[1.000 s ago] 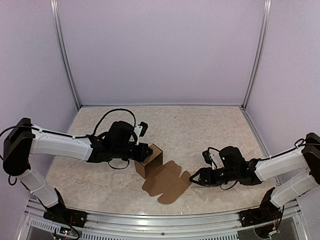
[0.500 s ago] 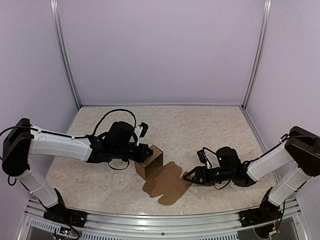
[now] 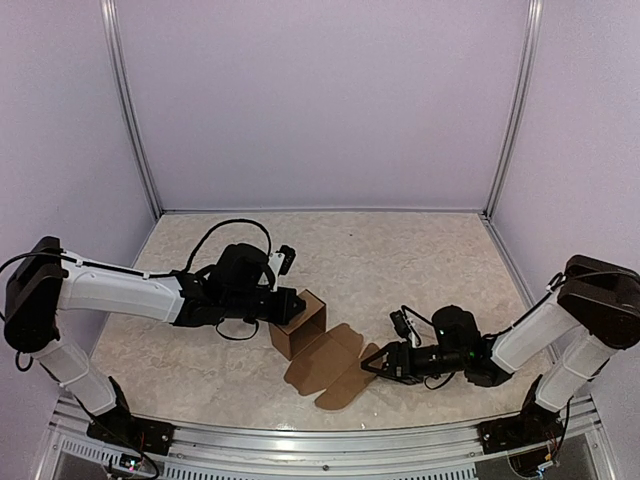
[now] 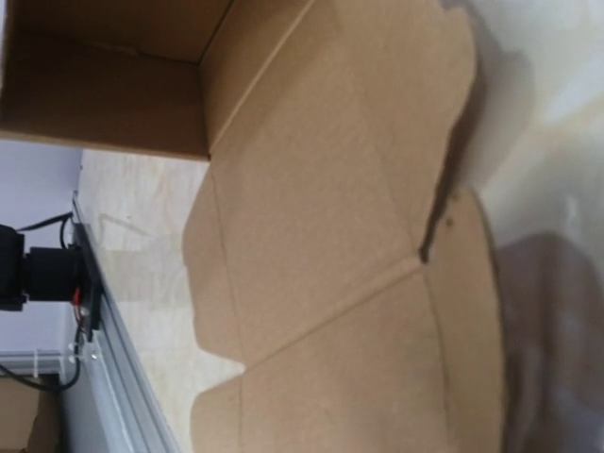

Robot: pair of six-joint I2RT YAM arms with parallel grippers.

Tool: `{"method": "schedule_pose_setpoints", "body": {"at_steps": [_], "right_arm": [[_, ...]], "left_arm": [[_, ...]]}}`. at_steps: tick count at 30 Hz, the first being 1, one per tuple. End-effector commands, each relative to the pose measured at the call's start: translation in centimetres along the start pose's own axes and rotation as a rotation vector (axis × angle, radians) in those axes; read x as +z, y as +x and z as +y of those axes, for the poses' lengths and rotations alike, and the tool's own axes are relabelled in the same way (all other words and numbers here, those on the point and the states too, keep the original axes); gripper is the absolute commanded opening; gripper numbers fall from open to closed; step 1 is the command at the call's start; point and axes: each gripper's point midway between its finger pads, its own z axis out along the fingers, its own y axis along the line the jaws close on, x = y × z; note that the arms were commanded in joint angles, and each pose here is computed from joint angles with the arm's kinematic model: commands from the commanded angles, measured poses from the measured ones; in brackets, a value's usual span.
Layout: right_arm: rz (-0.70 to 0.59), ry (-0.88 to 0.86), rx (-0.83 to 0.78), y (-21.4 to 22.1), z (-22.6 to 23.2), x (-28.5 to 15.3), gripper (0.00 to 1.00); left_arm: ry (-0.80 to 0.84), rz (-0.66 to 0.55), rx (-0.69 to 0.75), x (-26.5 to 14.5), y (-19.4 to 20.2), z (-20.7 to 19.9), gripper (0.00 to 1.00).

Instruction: Fold the paper box

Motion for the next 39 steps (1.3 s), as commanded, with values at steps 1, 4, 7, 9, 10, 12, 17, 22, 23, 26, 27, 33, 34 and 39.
{"method": "schedule_pose_setpoints", "body": {"at_steps": [1,4,7,9,10,12,17,22,23,26,27,33,34,39], "right_arm": [[-0.042,-0.043,0.02,-0.1,0.9,-0.3,0.68],[-0.078,-0.082,0.019,-0.7,1.9,-0.4,0.68],[-0.113,-0.117,0.012,-1.4,3.0,-0.5,0.68],[-0.135,-0.122,0.006,-1.8,3.4,-0.4,0.67],[-0.144,-0.122,0.002,-2.0,3.5,-0.4,0.67],[-0.156,-0.122,-0.002,-2.4,3.7,-0.4,0.67],[-0.19,-0.13,-0.013,-3.2,4.3,-0.4,0.66],[-0.185,-0.121,-0.043,-3.8,5.1,0.1,0.6],[-0.182,-0.11,-0.046,-3.8,5.0,0.2,0.58],[-0.179,-0.085,-0.059,-4.0,4.9,0.3,0.51],[-0.17,-0.076,-0.066,-3.9,4.8,0.4,0.47],[-0.164,-0.015,-0.108,-4.1,4.6,-0.1,0.3],[-0.165,-0.004,-0.118,-4.2,4.7,-0.2,0.27],[-0.17,0.041,-0.168,-4.7,5.2,-1.0,0.13]], "left_arm": [[-0.037,0.055,-0.002,0.2,2.2,1.1,0.0],[-0.033,0.054,-0.005,0.2,2.1,1.0,0.0],[-0.029,0.056,-0.006,0.2,2.3,0.9,0.0],[-0.024,0.057,-0.004,0.2,2.3,0.7,0.0],[-0.023,0.055,-0.004,0.2,2.3,0.7,0.0],[-0.016,0.053,-0.002,0.1,2.2,0.4,0.0],[0.011,0.052,-0.002,-0.1,2.2,-0.2,0.0],[0.032,0.047,-0.006,-0.1,2.0,-0.8,0.0],[0.036,0.044,-0.007,-0.2,1.9,-0.9,0.0],[0.04,0.036,-0.009,-0.4,1.6,-1.1,0.0],[0.042,0.034,-0.01,-0.5,1.6,-1.1,0.0],[0.054,0.02,-0.004,-1.0,1.1,-1.5,0.0],[0.057,0.015,-0.002,-1.2,1.0,-1.6,0.0],[0.078,-0.012,0.011,-2.1,0.1,-2.2,0.0]]}}
